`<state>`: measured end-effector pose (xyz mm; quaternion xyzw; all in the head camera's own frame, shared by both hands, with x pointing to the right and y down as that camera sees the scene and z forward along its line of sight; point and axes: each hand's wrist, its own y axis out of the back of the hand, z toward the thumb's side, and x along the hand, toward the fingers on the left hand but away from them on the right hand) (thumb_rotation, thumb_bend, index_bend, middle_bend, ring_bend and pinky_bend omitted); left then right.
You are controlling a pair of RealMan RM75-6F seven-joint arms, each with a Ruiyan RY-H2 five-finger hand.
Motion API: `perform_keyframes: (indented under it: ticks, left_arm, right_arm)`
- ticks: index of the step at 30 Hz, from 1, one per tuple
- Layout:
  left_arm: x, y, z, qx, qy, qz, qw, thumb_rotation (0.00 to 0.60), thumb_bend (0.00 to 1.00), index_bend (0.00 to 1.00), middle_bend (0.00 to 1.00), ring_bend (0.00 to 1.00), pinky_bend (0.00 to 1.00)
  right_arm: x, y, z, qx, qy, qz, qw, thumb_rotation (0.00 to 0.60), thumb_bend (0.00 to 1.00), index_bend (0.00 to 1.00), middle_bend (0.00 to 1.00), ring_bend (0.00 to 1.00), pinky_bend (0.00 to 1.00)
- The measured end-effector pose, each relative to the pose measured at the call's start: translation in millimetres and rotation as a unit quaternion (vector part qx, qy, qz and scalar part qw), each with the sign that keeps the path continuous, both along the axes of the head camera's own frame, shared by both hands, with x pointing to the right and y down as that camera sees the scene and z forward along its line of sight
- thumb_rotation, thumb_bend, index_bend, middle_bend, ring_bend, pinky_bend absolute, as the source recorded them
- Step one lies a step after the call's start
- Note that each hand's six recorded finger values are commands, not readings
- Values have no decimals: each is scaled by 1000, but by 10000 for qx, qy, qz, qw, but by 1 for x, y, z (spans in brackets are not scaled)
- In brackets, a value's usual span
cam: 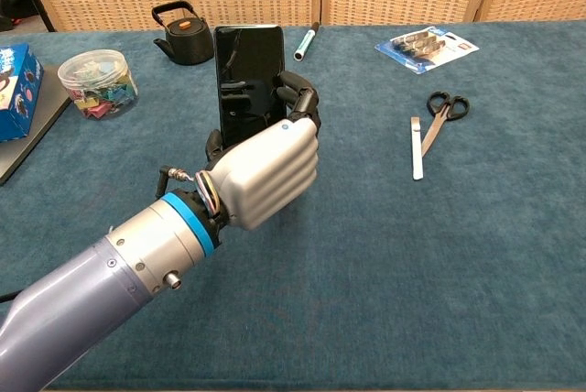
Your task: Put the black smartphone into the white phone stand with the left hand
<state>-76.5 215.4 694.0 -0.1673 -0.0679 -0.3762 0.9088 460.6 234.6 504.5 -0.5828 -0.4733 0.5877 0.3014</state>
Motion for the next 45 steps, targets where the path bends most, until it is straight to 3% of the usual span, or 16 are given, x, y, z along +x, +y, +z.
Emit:
perform_keyframes:
  ticks: [29,45]
  left_arm:
    - [5,9,5,124,-156,-275,9994,600,126,678,528,379,345]
    - [4,7,10,284,-209,-115,9993,600,128,666,524,379,345]
  right_arm:
    - [1,0,-1,-33,-72,31,10000,600,0,0,0,0,0]
    - [1,0,-1,-53,-84,34,9999,600,0,0,0,0,0]
